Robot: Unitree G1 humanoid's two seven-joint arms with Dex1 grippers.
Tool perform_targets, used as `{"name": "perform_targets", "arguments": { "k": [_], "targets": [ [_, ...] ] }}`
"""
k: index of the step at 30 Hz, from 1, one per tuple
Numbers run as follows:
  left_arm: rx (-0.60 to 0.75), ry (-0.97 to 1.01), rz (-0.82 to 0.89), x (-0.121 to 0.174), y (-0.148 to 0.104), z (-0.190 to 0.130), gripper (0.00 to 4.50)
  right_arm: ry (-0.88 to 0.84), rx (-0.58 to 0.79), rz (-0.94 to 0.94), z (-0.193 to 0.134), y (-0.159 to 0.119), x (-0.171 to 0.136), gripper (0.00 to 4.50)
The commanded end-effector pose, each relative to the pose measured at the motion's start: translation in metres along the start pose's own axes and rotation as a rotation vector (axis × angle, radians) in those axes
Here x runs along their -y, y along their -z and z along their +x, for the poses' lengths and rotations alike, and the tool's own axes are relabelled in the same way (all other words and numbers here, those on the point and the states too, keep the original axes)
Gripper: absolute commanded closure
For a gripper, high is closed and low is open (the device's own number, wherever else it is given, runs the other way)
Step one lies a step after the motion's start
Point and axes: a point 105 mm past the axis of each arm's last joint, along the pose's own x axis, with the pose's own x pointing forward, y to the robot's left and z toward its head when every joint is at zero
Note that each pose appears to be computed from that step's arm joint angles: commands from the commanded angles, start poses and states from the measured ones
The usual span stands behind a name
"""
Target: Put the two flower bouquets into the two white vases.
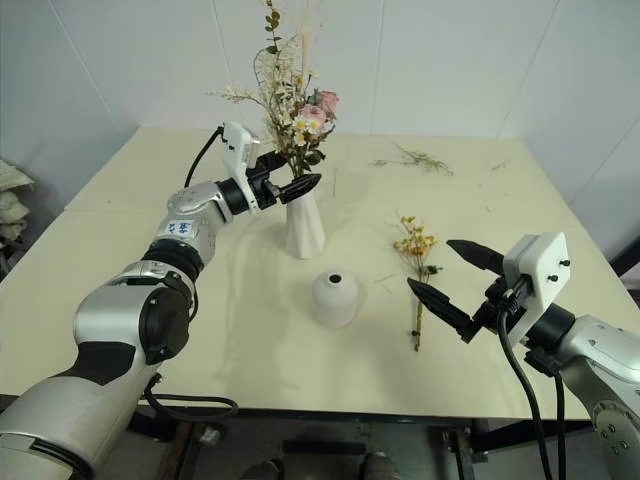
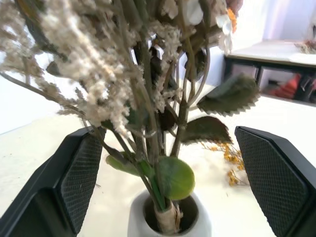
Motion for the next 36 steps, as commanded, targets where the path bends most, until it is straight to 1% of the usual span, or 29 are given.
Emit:
{"name": "perform_targets", "arguments": {
  "k": [1, 5, 11, 14, 17, 21, 23, 26, 27, 31, 34, 36],
  "targets": [
    [-0.022, 0.036, 0.142, -0.011, -0.02, -0.018, 0.05, -0.013, 0.003, -0.032, 0.001, -0.005, 0.0, 0.0],
    [-0.029, 0.059, 0.19, -0.018, -0.022, -0.041, 0.05, -0.003, -0.012, -0.031, 0.001, -0.003, 0.002, 0.0],
    [-0.046, 0.125, 0.213, -0.026, -0.018, -0.091, 0.05, 0.04, -0.057, -0.025, 0.0, 0.003, 0.009, 0.0],
    [-0.062, 0.174, 0.211, -0.024, -0.013, -0.113, 0.05, 0.064, -0.086, -0.022, 0.003, 0.008, 0.014, 0.0],
    [-0.054, 0.223, 0.213, -0.018, -0.012, -0.125, 0.05, 0.087, -0.109, -0.02, 0.005, 0.012, 0.021, 0.0],
    [0.051, 0.301, 0.215, -0.005, -0.021, -0.15, 0.05, 0.157, -0.211, -0.003, 0.017, 0.03, 0.036, 0.0],
    [0.05, 0.335, 0.203, 0.002, -0.022, -0.161, 0.05, 0.178, -0.281, 0.01, 0.022, 0.04, 0.041, 0.0],
    [0.086, 0.335, 0.203, 0.006, -0.031, -0.174, 0.05, 0.224, -0.427, 0.059, 0.022, 0.063, 0.051, 0.0],
    [0.093, 0.336, 0.203, 0.008, -0.035, -0.18, 0.05, 0.243, -0.455, 0.07, 0.022, 0.068, 0.054, 0.0],
    [0.13, 0.366, 0.183, 0.019, -0.047, -0.2, 0.05, 0.259, -0.51, 0.12, 0.03, 0.075, 0.058, 0.0],
    [0.108, 0.372, 0.162, 0.026, -0.046, -0.207, 0.05, 0.267, -0.551, 0.151, 0.034, 0.081, 0.059, 0.0],
    [0.122, 0.383, 0.148, 0.033, -0.049, -0.211, 0.05, 0.287, -0.588, 0.168, 0.037, 0.087, 0.063, 0.0]
  ]
}}
